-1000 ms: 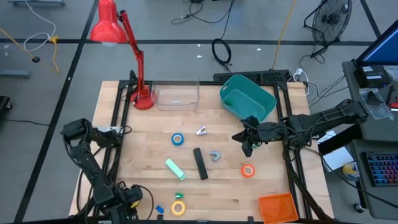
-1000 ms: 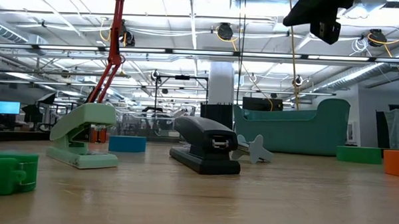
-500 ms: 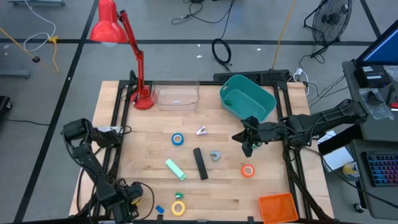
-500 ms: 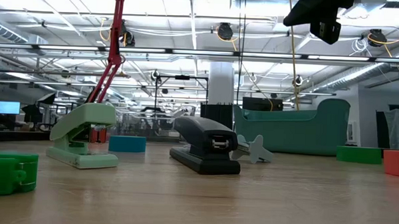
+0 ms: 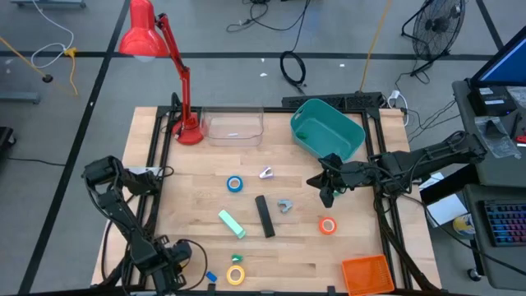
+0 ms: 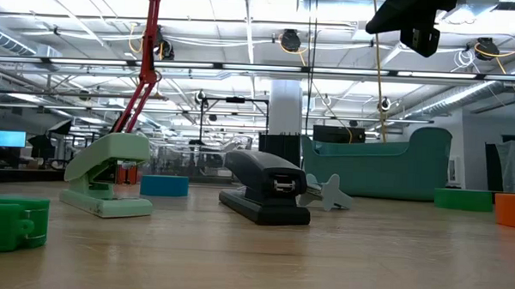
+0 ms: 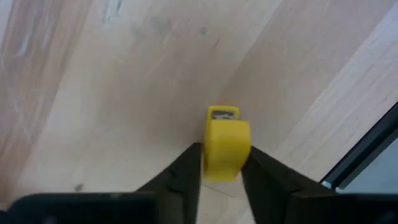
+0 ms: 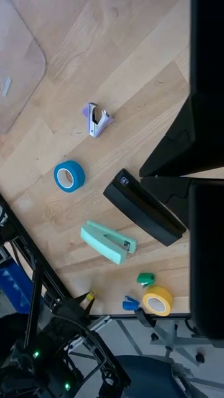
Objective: Pick and place Stapler, Stapler remover, tape
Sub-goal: Put the yellow stapler into the green bin
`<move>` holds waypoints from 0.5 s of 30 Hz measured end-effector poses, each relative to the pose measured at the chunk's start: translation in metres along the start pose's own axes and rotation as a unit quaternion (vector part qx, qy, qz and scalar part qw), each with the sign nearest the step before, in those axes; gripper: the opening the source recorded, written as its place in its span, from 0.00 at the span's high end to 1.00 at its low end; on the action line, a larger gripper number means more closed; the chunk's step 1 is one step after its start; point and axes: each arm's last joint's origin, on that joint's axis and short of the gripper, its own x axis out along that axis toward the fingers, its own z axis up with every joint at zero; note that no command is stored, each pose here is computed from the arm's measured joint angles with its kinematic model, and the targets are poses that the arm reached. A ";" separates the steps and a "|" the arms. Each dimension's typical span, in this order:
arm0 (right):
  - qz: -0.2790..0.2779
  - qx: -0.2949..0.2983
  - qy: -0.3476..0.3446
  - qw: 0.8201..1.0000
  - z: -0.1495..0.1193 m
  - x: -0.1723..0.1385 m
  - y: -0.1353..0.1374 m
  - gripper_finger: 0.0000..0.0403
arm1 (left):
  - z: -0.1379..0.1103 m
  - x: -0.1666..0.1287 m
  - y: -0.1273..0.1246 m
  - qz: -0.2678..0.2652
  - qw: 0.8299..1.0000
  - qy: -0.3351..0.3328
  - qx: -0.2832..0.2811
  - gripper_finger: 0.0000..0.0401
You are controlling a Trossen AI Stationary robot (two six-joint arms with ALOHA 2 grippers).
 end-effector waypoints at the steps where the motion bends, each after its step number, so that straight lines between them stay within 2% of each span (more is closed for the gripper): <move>1: 0.000 0.002 0.000 1.000 0.000 0.000 0.000 1.00 | 0.001 0.000 -0.001 -0.006 1.000 -0.001 -0.004 0.80; 5: 0.000 0.006 0.000 1.000 0.000 0.000 0.000 1.00 | 0.008 -0.006 -0.006 -0.041 0.998 -0.031 -0.019 0.83; 10: 0.022 0.011 -0.004 1.000 0.002 0.000 0.003 1.00 | 0.022 -0.035 -0.003 -0.088 0.986 -0.124 -0.067 0.83; 12: 0.033 0.015 -0.013 0.999 0.004 0.000 0.005 1.00 | 0.029 -0.053 0.001 -0.118 0.973 -0.180 -0.088 0.83; 15: 0.061 0.025 -0.041 0.997 0.010 -0.001 0.010 1.00 | 0.040 -0.083 0.009 -0.168 0.937 -0.281 -0.119 0.83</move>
